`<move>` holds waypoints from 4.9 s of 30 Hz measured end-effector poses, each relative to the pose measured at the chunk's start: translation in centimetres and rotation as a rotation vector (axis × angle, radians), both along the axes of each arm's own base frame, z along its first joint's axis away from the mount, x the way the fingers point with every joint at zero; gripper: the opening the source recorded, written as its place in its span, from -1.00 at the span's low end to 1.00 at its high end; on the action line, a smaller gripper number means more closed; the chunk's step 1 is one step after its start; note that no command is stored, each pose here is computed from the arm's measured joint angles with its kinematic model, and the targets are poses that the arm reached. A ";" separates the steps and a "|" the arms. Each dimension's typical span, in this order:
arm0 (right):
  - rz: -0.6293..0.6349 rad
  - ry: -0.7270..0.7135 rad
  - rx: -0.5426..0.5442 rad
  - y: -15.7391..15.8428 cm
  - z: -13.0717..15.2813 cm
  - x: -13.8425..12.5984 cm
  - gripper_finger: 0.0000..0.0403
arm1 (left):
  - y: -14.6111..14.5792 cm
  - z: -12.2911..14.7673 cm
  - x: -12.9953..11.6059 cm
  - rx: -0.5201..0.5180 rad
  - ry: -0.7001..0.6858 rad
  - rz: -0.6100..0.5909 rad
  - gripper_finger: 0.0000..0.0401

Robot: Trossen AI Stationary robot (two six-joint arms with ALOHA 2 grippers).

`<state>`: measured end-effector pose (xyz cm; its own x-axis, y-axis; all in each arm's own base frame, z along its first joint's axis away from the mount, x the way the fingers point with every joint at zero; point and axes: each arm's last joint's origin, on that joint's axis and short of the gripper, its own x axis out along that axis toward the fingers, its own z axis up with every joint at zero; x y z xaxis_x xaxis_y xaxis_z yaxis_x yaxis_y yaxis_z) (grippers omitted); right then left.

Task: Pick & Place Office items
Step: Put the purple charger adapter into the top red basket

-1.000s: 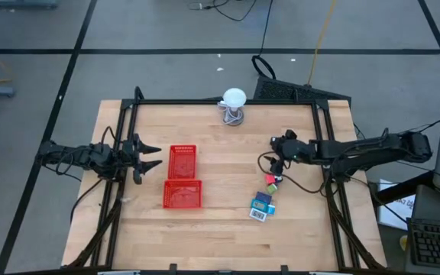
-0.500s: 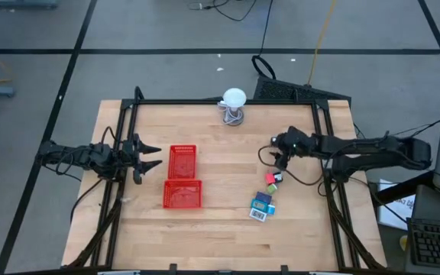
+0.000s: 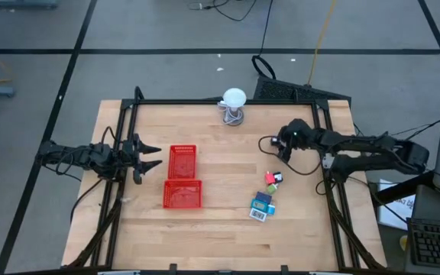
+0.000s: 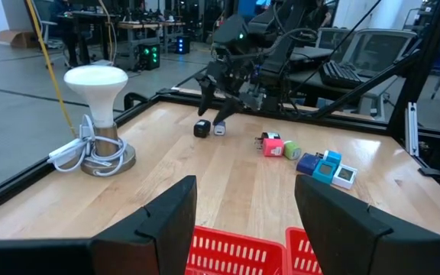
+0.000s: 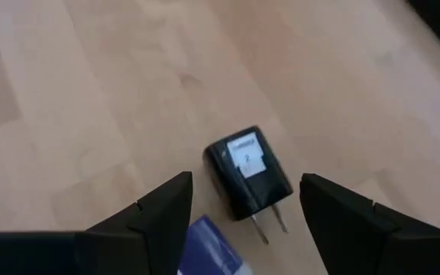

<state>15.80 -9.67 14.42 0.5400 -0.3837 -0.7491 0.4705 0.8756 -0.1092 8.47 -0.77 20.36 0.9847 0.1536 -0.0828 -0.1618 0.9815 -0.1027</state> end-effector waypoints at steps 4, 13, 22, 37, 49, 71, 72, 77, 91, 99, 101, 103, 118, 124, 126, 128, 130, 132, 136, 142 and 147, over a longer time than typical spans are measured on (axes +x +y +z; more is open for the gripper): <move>-0.036 0.016 0.042 -0.1 -0.8 0.1 0.13 | 0.0 0.0 0.0 0.000 0.000 0.000 0.12; -0.057 -0.056 0.065 0.8 0.4 -0.1 0.06 | 0.0 0.0 0.0 0.000 -0.001 0.000 0.12; -0.430 -0.041 0.208 1.7 1.9 -2.0 0.05 | 0.0 0.0 0.0 0.000 0.000 0.000 0.12; -0.611 0.080 0.277 1.5 0.5 -2.0 0.05 | 0.0 0.0 0.0 0.000 0.000 0.000 0.12; -0.621 0.158 0.297 1.4 -0.6 -1.8 0.04 | 0.0 0.0 0.0 0.000 0.000 0.000 0.12; -0.483 0.042 0.326 1.9 1.5 -2.0 -0.38 | 0.0 0.0 0.0 0.000 0.000 0.000 0.12; -0.464 0.010 0.321 1.9 2.0 -2.0 -0.37 | 0.0 0.0 0.0 0.000 0.000 0.000 0.12; -0.381 -0.154 0.255 2.2 4.3 -2.4 -0.38 | 0.0 0.0 0.0 0.000 0.000 0.000 0.12; 0.168 -0.598 0.203 4.6 8.5 0.5 -0.38 | 0.0 0.0 0.0 -0.001 -0.001 0.000 0.12; 0.457 -0.713 0.146 6.2 8.6 4.0 -0.38 | 0.0 2.2 0.0 -0.050 -0.224 0.004 0.12; 0.487 -0.722 0.128 6.4 8.3 4.7 -0.38 | 0.0 2.7 0.0 -0.060 -0.271 -0.013 0.12; 0.509 -0.739 0.108 6.5 8.1 5.4 -0.38 | -0.1 2.7 0.3 -0.058 -0.270 -0.029 0.12; 0.608 -0.882 -0.011 7.3 6.8 8.7 -0.38 | -0.6 1.7 8.3 -0.119 -0.302 0.146 0.12; 0.633 -0.879 -0.217 8.1 6.6 9.7 -0.38 | -0.3 1.3 12.6 -0.140 -0.245 0.169 0.12; 0.643 -0.864 -0.264 8.3 6.5 9.9 -0.38 | -0.2 1.6 14.4 -0.133 -0.216 0.148 0.12; 0.621 -0.839 -0.316 8.5 6.4 10.2 -0.38 | -0.2 2.1 16.4 -0.133 -0.191 0.103 0.12; 0.572 -0.796 -0.391 8.6 6.1 10.4 -0.38 | -0.1 2.7 18.5 -0.140 -0.172 0.060 0.12; 0.518 -0.741 -0.489 8.6 6.0 10.4 -0.38 | 0.0 3.3 20.5 -0.140 -0.148 0.044 0.12; 0.426 -0.638 -0.678 8.6 6.1 10.4 -0.38 | 0.4 4.0 24.0 -0.067 -0.071 0.053 0.12; 0.405 -0.545 -0.896 9.1 6.7 10.2 -0.38 | 1.4 5.1 27.9 -0.006 -0.068 0.114 0.12; 0.413 -0.521 -0.945 9.4 6.8 10.2 -0.38 | 2.5 5.8 30.1 -0.004 0.000 0.143 0.12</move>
<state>25.99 -0.30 21.22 0.9140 -0.3948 0.0930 0.3480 0.6455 -0.6799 38.58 1.76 26.13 0.9527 0.2921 -0.0840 -0.3001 0.9479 -0.1066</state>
